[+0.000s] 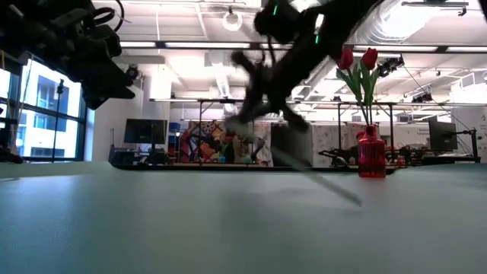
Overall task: Sort flowers into vase by color
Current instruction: Put the black tulip into the green vase
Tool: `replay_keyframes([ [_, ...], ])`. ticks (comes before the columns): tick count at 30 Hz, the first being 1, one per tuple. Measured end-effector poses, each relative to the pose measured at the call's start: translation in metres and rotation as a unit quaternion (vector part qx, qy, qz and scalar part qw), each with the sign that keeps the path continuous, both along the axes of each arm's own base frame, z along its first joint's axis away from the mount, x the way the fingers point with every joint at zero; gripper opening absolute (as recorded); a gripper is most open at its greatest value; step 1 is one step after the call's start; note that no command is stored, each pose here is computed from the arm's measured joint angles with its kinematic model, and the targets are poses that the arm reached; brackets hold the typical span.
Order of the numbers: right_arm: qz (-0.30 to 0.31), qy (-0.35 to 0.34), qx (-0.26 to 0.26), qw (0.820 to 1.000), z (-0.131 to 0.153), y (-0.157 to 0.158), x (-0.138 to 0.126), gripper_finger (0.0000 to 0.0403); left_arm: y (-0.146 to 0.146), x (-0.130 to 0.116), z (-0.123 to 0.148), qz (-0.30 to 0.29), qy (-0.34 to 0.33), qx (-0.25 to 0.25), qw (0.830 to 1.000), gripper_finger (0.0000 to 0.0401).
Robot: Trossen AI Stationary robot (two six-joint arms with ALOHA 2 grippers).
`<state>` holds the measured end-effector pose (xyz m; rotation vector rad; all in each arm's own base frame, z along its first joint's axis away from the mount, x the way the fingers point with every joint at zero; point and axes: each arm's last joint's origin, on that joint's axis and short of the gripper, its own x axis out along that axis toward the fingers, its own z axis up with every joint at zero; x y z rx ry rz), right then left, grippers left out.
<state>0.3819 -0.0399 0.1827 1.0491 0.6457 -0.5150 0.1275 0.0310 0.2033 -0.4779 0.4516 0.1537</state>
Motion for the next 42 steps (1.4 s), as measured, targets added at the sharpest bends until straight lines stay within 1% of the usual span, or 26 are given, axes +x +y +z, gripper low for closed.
replay_keyframes([
  [4,0.027,-0.075,-0.030,0.996,0.055,0.011,-0.009,0.0002,0.001,0.000,0.000,0.008,0.001,0.009,1.000,0.0126],
  [7,0.027,-0.146,-0.068,0.987,0.106,0.020,-0.028,0.0001,0.001,0.000,0.000,0.009,0.003,0.014,1.000,0.0126],
  [10,0.020,-0.210,-0.122,0.970,0.153,0.030,-0.059,0.0001,0.003,0.001,-0.001,0.040,0.006,0.012,0.999,0.0126],
  [13,0.021,-0.264,-0.188,0.946,0.194,0.043,-0.097,0.0001,0.004,0.001,0.000,0.070,0.006,0.007,0.997,0.0126],
  [14,0.023,-0.275,-0.206,0.939,0.205,0.046,-0.111,0.0001,0.005,0.001,0.000,0.081,0.003,0.004,0.997,0.0126],
  [16,0.024,-0.279,-0.230,0.932,0.221,0.050,-0.139,0.0001,0.005,0.001,0.001,0.096,-0.003,-0.005,0.995,0.0126],
  [19,0.020,-0.260,-0.245,0.934,0.231,0.050,-0.178,0.0000,0.006,0.002,0.003,0.114,-0.020,-0.015,0.993,0.0126],
  [22,0.020,-0.254,-0.253,0.933,0.238,0.047,-0.210,0.0000,0.007,0.003,0.006,0.132,-0.038,-0.025,0.990,0.0126],
  [26,0.020,-0.281,-0.267,0.922,0.248,0.044,-0.242,0.0000,0.009,0.006,0.010,0.155,-0.064,-0.036,0.985,0.0126],
  [29,0.029,-0.284,-0.288,0.914,0.251,0.042,-0.261,0.0000,0.011,0.009,0.011,0.171,-0.075,-0.047,0.981,0.0126],
  [31,0.058,-0.269,-0.315,0.908,0.249,0.042,-0.270,0.0000,0.011,0.011,0.011,0.177,-0.078,-0.058,0.979,0.0126],
  [33,0.090,-0.237,-0.338,0.906,0.244,0.042,-0.275,0.0000,0.011,0.015,0.010,0.175,-0.081,-0.063,0.979,0.0126],
  [37,0.122,-0.173,-0.348,0.913,0.231,0.043,-0.278,0.0000,0.006,0.025,0.010,0.151,-0.089,-0.064,0.982,0.0126],
  [39,0.135,-0.147,-0.341,0.918,0.225,0.045,-0.278,0.0000,0.003,0.030,0.010,0.137,-0.097,-0.065,0.984,0.0126],
  [42,0.153,-0.137,-0.332,0.921,0.222,0.048,-0.280,0.0000,-0.003,0.038,0.010,0.117,-0.107,-0.065,0.985,0.0126],
])
